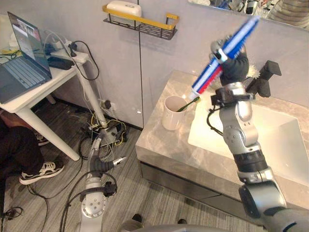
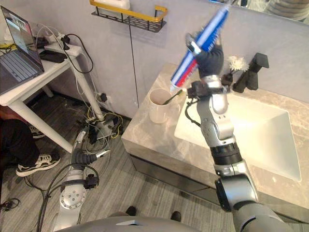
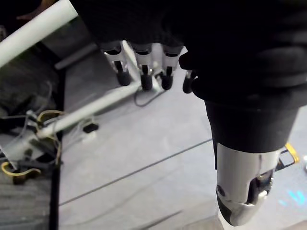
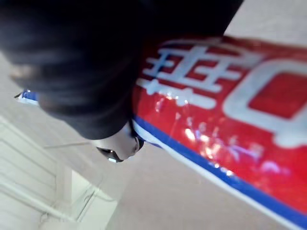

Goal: Organize washtable

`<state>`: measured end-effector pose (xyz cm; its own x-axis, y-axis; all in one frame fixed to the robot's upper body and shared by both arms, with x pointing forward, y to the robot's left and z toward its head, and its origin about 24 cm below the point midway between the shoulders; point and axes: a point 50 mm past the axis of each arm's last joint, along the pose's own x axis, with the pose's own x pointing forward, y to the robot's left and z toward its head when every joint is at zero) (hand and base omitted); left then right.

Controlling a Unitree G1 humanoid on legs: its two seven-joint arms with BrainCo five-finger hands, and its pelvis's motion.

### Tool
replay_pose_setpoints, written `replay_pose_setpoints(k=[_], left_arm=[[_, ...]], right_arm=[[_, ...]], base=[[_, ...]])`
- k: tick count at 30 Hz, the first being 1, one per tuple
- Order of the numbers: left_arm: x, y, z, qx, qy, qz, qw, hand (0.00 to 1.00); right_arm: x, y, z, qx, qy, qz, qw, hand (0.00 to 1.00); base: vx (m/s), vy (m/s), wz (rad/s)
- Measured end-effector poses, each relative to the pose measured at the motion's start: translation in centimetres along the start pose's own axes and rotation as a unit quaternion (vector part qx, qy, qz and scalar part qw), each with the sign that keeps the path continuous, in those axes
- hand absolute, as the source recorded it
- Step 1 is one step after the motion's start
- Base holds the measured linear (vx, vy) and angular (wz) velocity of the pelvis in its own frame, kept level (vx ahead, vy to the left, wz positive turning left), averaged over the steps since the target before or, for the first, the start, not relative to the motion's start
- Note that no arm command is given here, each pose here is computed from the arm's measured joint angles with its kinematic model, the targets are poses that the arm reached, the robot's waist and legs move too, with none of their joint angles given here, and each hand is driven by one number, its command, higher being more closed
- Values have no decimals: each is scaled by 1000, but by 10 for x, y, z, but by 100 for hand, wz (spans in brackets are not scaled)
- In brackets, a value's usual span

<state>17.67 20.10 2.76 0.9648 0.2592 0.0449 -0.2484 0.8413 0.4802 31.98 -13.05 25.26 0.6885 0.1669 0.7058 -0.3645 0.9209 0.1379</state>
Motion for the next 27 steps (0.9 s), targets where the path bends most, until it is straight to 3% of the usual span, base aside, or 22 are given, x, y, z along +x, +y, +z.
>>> replay_pose_setpoints(k=[21, 27], left_arm=[[-1, -9, -1, -4, 2, -20, 1000, 0], [-1, -10, -1, -4, 3, -20, 1000, 0]], right_arm=[[25, 34, -5, -186, 0, 102, 977, 100], [23, 34, -6, -200, 1, 104, 974, 100]], base=[[1, 0, -1], [0, 0, 0]])
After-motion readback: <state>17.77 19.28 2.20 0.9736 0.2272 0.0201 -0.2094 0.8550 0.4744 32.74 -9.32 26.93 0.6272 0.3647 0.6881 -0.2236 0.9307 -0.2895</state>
